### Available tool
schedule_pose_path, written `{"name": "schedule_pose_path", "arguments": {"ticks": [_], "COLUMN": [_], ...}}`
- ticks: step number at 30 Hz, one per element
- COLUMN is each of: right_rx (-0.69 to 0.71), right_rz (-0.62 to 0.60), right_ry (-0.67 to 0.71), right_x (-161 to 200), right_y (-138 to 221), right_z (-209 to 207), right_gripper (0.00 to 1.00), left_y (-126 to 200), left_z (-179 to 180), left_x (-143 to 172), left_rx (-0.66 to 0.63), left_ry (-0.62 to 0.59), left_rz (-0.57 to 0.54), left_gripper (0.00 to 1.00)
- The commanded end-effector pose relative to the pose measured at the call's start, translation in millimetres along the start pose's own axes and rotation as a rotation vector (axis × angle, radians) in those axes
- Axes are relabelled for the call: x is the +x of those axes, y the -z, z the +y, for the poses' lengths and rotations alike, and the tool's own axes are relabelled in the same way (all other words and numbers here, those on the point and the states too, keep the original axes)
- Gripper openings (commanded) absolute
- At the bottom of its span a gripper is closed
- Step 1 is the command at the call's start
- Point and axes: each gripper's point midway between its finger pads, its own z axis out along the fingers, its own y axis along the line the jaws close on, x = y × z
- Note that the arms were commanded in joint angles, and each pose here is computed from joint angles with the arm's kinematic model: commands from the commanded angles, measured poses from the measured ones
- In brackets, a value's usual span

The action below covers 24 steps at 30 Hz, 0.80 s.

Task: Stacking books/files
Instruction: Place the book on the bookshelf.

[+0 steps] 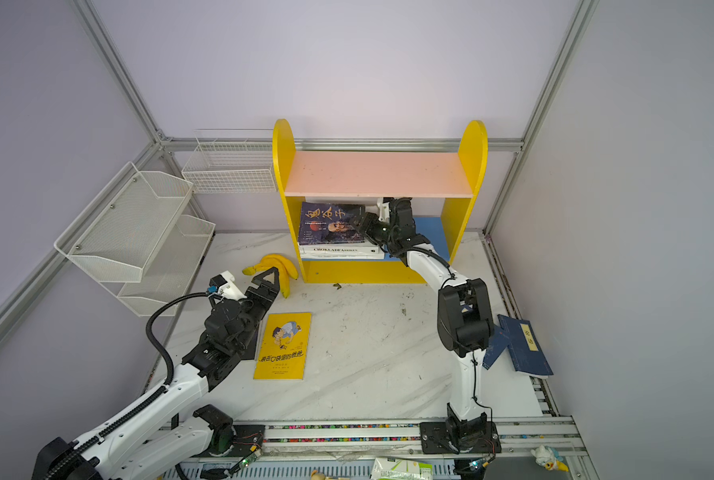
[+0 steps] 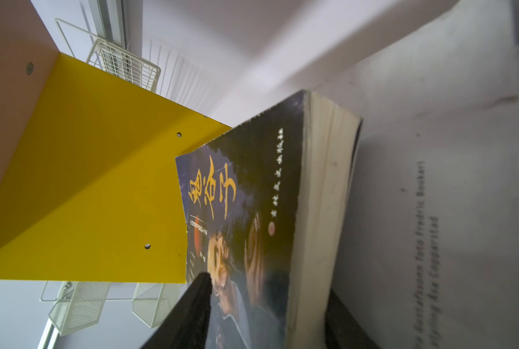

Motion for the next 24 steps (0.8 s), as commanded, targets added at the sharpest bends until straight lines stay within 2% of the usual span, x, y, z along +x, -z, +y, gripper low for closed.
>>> {"name": "schedule_pose_path", "arguments": {"ticks": [1, 4, 14, 24], "right_rx": [0.024, 0.044, 0.152, 0.140], "right_rz": [-0.062, -0.107, -0.152, -0.142], "right_ry": [0.106, 0.123, 0.193, 0.216], "right_x": [-18, -26, -37, -32], "right_y": [12, 18, 29, 27], "right_z": [21, 25, 30, 38], "right_gripper": [0.61, 0.71, 0.74, 0.73], "left_y": [1, 2, -1, -3], "left_z": [8, 10, 12, 16], "left_x": [1, 0, 2, 3], "left_rx": [0.003, 0.000, -0.004, -0.014], "left_ry": [0.006, 0.007, 0.014, 0.014], "left_rz": [-0.007, -0.012, -0.008, -0.007], "left_gripper": [0.83, 0.83, 0.83, 0.84]}}
